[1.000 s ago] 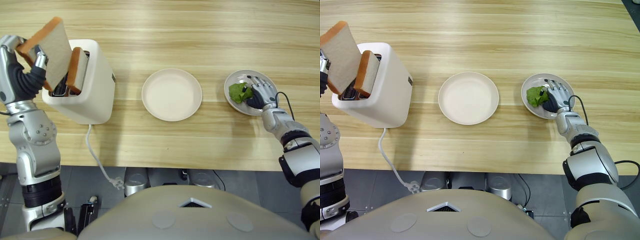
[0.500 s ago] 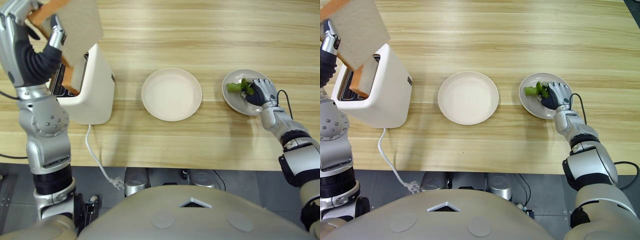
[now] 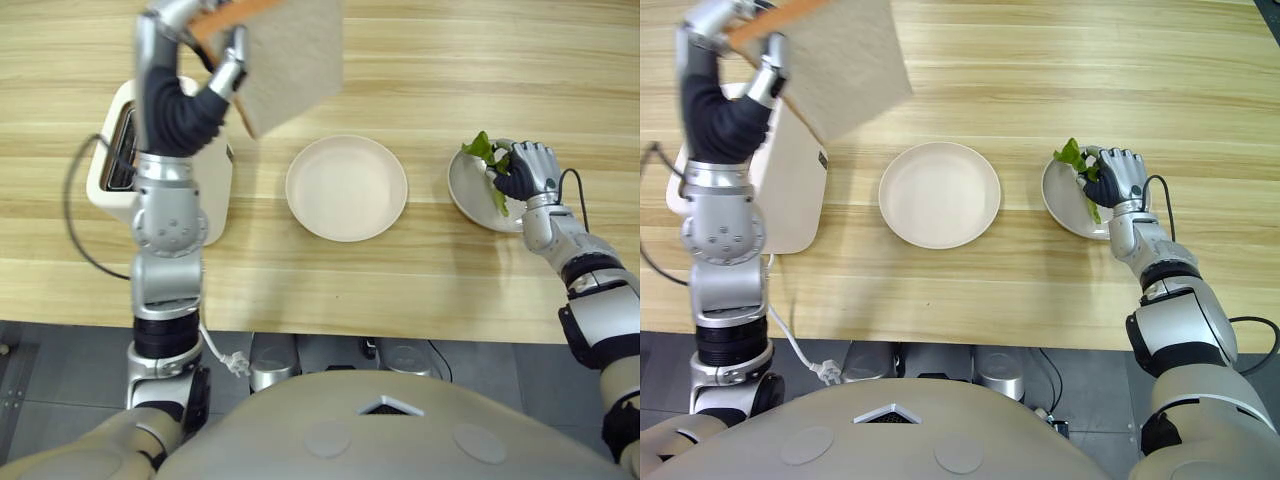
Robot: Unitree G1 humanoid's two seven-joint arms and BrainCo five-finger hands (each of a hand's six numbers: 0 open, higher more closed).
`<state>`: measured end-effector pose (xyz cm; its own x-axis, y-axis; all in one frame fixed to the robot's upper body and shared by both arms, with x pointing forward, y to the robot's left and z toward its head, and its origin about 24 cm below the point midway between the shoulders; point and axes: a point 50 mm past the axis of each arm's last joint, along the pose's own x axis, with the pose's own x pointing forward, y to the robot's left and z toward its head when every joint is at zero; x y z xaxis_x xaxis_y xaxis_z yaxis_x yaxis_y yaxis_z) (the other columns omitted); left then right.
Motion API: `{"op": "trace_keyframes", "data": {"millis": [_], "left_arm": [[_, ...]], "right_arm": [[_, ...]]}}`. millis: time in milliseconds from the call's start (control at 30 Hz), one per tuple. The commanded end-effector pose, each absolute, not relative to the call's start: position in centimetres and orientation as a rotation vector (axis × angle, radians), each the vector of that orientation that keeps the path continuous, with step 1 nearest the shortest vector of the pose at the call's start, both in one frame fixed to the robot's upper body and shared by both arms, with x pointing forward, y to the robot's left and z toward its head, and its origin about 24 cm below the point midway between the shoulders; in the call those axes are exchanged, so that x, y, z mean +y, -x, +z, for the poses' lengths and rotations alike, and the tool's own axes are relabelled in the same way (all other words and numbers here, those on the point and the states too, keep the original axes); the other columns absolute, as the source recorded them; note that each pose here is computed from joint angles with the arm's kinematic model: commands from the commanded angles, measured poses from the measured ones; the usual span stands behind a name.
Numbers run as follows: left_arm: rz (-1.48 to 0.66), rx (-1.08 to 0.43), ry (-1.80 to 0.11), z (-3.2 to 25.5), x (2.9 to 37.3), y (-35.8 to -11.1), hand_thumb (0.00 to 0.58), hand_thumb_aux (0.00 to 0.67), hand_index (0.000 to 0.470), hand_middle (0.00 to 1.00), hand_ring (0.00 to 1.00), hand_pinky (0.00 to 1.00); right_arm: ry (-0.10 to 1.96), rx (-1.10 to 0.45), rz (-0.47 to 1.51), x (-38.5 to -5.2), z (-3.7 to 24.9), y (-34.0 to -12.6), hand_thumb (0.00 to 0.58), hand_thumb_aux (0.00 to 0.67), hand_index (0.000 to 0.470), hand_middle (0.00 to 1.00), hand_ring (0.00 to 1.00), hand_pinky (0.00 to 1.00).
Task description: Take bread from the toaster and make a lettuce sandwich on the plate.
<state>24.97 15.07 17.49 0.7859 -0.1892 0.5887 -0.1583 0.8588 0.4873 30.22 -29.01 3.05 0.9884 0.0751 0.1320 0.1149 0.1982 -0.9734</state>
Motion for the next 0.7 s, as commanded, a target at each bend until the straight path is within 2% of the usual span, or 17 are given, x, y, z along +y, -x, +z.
{"op": "trace_keyframes", "data": {"millis": [33, 200, 400, 700], "left_arm": [[-0.200, -0.467, -0.466, 13.1, 13.0, -26.7, 0.580, 0.670, 0.460, 1.00, 1.00, 1.00], [-0.354, -0.254, -0.365, 8.2, 11.0, -27.8, 0.580, 0.670, 0.460, 1.00, 1.00, 1.00], [-0.439, -0.091, -0.289, 4.9, 10.2, -28.6, 0.580, 0.670, 0.460, 1.00, 1.00, 1.00], [-0.503, 0.024, -0.243, 3.6, 10.2, -30.7, 0.580, 0.670, 0.460, 1.00, 1.00, 1.00]], "right_arm": [[1.359, -0.238, -0.040, -28.5, 4.2, -30.9, 0.580, 0.670, 0.460, 1.00, 1.00, 1.00], [1.324, -0.345, -0.063, -28.0, 5.9, -31.6, 0.580, 0.670, 0.460, 1.00, 1.00, 1.00], [1.297, -0.451, -0.073, -27.2, 7.5, -32.1, 0.580, 0.670, 0.460, 1.00, 1.00, 1.00], [1.285, -0.490, -0.067, -26.7, 7.8, -32.1, 0.580, 0.670, 0.460, 1.00, 1.00, 1.00]]}}
